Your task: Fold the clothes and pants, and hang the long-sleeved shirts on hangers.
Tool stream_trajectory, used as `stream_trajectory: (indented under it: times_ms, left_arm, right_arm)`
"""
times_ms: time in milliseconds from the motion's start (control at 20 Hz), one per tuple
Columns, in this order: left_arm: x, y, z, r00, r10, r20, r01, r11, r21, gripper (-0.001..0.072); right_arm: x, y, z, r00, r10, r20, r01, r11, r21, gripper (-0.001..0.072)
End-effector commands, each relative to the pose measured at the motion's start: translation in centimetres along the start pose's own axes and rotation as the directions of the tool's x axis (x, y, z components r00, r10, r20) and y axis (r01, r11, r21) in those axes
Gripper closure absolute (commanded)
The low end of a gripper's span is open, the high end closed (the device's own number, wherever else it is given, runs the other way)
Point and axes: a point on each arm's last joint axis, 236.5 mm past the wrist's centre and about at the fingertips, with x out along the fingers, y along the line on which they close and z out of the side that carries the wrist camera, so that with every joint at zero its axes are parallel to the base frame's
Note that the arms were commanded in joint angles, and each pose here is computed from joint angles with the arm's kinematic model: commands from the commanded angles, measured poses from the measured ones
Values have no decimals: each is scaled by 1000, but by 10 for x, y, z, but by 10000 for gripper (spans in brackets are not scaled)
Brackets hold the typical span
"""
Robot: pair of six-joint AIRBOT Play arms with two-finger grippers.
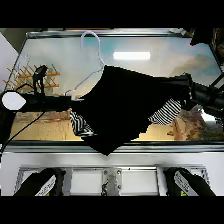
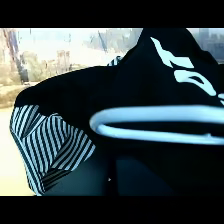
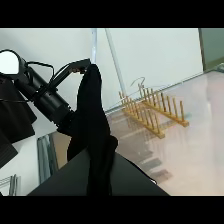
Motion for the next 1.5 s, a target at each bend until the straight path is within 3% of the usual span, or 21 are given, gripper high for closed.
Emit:
stream_trajectory:
  times_ms: [0,550,800,1150,1450]
  left_arm:
    - [-4,14,7,1000,20,19,-19,999,-30,691]
    - [-21,53,18,996,74,50,-68,992,-107,691]
    - [-59,0,44,994,15,110,-20,999,44,691]
    - [-123,-107,67,961,-153,232,78,949,305,692]
    - [-172,-157,75,914,-260,311,127,913,388,693]
  right_arm:
    - [0,8,-7,999,36,-31,-36,999,-4,689]
    - [-1,6,-21,996,27,-90,-28,1000,-5,689]
    - [-3,-3,-37,994,-2,-109,3,1000,6,688]
    - [-3,-10,-39,990,-30,138,18,996,87,689]
    - [32,11,-25,967,30,254,-44,998,50,688]
